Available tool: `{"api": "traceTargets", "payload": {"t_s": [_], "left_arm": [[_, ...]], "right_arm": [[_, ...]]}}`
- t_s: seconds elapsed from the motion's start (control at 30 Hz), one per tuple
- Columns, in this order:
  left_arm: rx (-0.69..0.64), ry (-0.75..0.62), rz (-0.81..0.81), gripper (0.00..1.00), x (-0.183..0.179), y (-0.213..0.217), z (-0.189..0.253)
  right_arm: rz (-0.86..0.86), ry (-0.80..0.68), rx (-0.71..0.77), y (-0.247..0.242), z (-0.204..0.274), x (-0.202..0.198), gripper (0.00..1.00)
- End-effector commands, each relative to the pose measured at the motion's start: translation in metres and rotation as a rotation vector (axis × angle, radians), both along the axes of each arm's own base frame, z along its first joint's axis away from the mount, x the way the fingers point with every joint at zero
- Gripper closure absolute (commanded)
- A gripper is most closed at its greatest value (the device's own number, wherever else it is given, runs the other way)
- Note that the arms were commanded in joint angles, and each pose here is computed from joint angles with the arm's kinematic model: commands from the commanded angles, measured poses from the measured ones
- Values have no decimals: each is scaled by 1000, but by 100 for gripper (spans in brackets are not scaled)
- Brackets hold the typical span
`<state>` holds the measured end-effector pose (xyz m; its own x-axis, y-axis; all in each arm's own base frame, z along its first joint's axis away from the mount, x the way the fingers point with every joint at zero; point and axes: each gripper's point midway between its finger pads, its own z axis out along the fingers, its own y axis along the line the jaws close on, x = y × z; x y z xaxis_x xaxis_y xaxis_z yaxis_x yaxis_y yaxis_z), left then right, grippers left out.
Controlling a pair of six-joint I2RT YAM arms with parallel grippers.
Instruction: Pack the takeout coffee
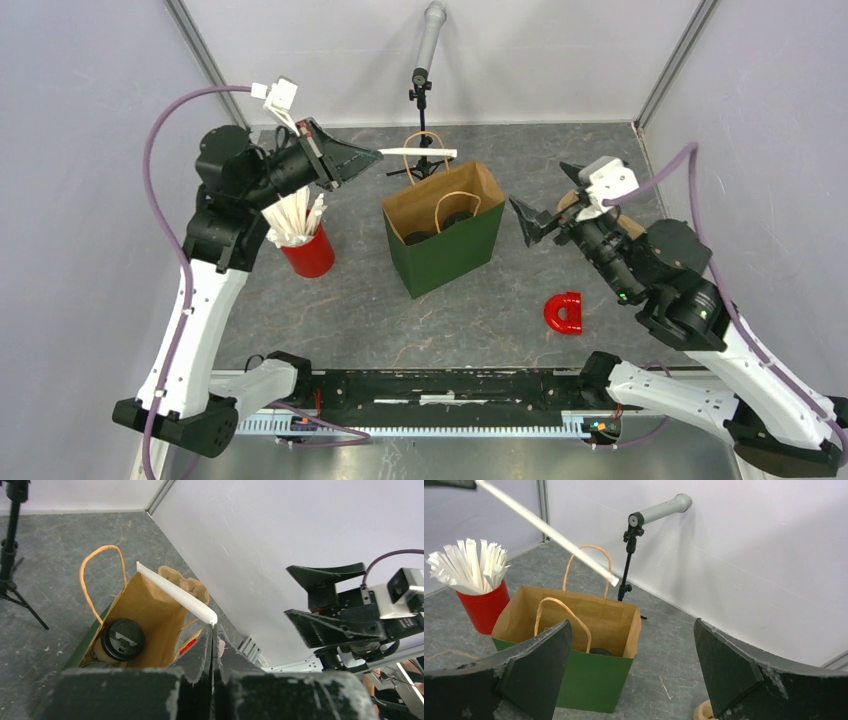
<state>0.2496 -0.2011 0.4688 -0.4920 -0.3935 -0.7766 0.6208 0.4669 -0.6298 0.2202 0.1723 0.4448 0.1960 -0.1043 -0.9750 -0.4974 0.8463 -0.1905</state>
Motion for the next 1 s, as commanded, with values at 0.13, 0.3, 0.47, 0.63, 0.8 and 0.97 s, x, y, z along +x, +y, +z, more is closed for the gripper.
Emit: {"api": "traceTargets", "payload": {"t_s": [0.13,0.3,0.47,0.63,0.8,0.97], "left_arm": [[-88,14,-118,98,3,-41,-12],[-45,22,-168,98,2,-67,-29],[30,51,-134,98,11,-68,-65],[84,95,-129,98,14,-67,-97],[100,108,-116,98,14,-65,-108],[133,88,-107,98,13,-60,-101]], "right_arm": [[-62,-6,74,-28,9,-9,2],[-74,0,64,-31,7,-9,2],[-75,0,51,-30,7,-9,2],[-69,0,26,-26,5,-6,2],[-62,-3,12,-21,5,-4,2],[-55,-1,1,-17,4,-2,2]]}}
